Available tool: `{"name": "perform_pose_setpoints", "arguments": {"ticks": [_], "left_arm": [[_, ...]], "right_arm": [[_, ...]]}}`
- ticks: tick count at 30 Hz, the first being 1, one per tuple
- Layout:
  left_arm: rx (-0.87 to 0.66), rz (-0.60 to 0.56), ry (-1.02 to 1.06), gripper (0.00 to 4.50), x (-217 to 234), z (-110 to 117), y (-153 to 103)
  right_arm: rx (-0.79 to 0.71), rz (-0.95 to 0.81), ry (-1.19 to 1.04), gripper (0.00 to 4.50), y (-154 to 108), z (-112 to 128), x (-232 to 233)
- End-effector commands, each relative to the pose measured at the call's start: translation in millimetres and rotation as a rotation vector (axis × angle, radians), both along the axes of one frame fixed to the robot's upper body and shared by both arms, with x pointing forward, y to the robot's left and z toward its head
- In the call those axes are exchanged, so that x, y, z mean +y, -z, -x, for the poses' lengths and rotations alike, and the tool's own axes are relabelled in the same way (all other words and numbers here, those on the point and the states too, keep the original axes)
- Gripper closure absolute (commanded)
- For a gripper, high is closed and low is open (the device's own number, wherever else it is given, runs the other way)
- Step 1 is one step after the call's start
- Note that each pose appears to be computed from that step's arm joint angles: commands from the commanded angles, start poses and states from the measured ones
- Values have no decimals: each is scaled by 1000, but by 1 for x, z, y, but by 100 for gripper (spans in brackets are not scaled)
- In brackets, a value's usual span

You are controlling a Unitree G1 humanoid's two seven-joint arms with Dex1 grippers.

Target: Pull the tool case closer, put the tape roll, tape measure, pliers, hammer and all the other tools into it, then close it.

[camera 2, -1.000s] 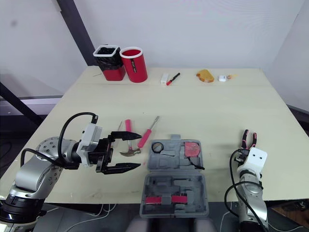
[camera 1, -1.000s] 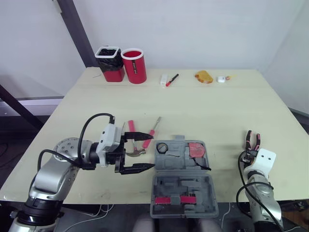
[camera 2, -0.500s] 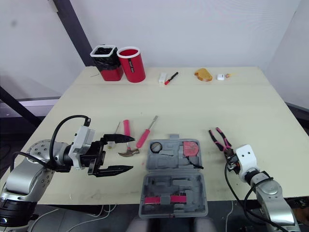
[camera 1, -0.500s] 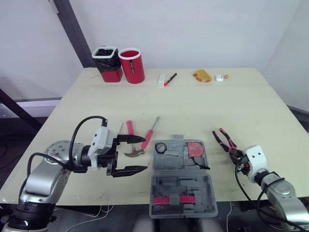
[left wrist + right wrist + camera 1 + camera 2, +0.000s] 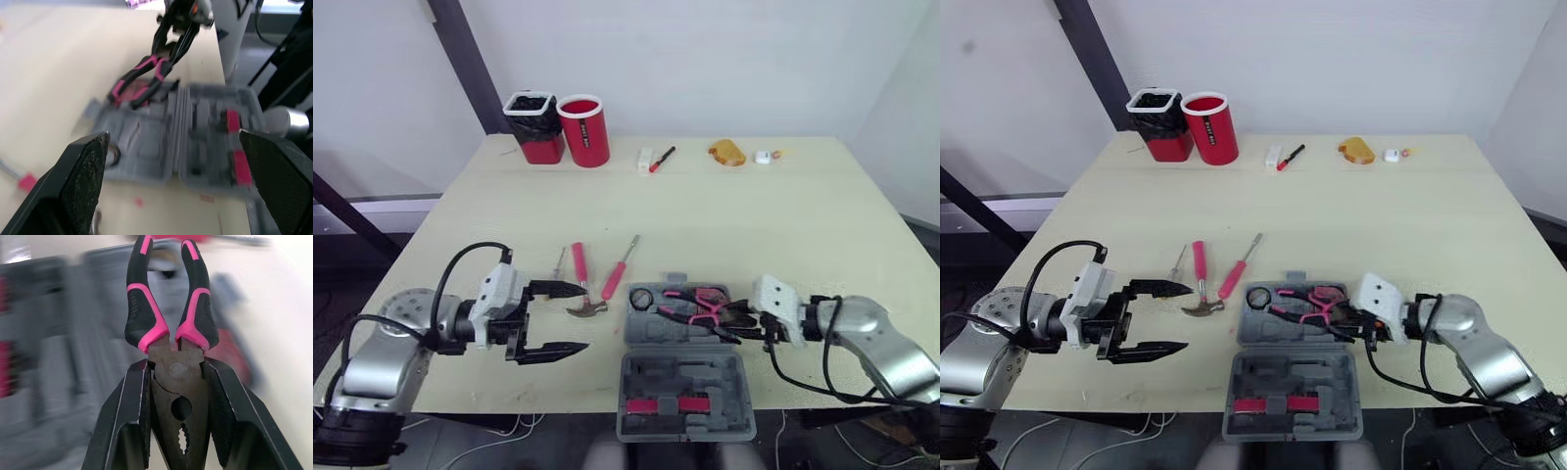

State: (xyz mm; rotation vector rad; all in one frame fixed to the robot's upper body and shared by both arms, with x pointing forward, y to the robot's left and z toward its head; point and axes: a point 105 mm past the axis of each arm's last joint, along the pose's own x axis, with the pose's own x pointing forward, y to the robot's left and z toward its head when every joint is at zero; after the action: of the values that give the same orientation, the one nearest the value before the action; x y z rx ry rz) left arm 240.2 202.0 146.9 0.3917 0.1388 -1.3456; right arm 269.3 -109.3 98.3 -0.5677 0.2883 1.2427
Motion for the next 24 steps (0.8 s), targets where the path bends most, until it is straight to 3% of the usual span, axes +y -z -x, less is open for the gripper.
{"name": "perform_pose_setpoints", "arguments": {"ticks": [1, 14, 24], "left_arm": [[-41, -27, 7, 0, 7, 0, -9], [-43, -44, 33, 0, 7, -1, -10], [-36, -27, 24, 0, 6, -4, -10]], "right_arm": [[-26, 68, -86, 352, -10, -1, 15], [-57, 294, -143, 352, 2, -24, 38], [-102, 317, -200, 352, 14, -26, 56]]}}
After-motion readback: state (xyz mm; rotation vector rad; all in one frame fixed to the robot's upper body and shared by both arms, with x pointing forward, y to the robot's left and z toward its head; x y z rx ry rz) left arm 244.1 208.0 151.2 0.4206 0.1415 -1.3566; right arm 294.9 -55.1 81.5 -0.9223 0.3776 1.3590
